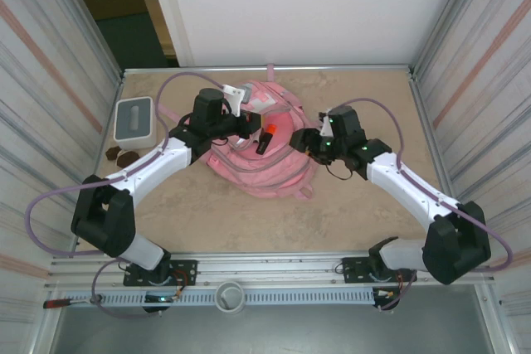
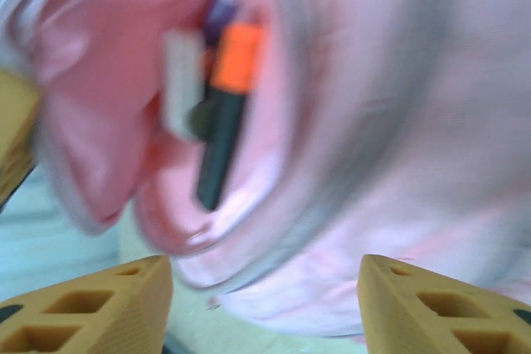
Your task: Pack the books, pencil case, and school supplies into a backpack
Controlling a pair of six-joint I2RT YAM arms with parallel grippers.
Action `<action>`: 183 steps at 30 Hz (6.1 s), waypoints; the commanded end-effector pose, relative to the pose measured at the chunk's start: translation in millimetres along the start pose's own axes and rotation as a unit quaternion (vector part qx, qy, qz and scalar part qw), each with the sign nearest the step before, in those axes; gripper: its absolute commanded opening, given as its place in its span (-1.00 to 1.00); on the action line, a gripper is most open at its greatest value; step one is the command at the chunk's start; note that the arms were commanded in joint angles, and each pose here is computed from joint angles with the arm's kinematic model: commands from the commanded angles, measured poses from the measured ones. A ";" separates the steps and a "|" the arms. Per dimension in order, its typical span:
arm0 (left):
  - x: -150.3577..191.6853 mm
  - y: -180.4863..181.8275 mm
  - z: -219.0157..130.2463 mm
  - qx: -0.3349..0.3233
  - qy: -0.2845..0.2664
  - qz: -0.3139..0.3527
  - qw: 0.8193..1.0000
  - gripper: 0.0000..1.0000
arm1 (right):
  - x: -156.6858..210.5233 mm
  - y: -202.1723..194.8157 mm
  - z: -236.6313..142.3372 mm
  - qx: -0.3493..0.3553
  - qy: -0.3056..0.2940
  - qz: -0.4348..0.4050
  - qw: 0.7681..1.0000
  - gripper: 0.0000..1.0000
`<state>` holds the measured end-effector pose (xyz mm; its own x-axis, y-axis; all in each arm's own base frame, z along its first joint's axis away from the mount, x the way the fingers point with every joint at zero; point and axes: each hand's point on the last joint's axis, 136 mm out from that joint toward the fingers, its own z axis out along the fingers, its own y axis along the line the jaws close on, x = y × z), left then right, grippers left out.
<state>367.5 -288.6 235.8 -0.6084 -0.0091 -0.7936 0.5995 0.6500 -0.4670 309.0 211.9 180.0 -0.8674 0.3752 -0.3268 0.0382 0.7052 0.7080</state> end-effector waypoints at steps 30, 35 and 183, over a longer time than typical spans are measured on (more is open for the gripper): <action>-18.3 -52.6 -19.7 -0.025 -0.032 0.087 0.995 -1.00 | -67.7 49.5 -42.6 -0.155 -0.015 -0.060 0.986 -1.00; -16.2 -84.5 -19.9 -0.005 -0.025 0.121 0.992 -1.00 | -78.3 46.4 -35.3 -0.143 0.010 -0.050 0.988 -1.00; 102.0 -46.6 18.4 0.125 0.038 0.440 0.889 -1.00 | 35.6 -24.8 22.5 0.173 -0.157 -0.287 0.929 -0.21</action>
<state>292.8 -330.7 144.7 0.1104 0.5403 -0.8342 0.9507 0.1874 0.2472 281.2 237.3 132.8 -0.6344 -0.0216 -0.7727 -0.2482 0.9524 0.1771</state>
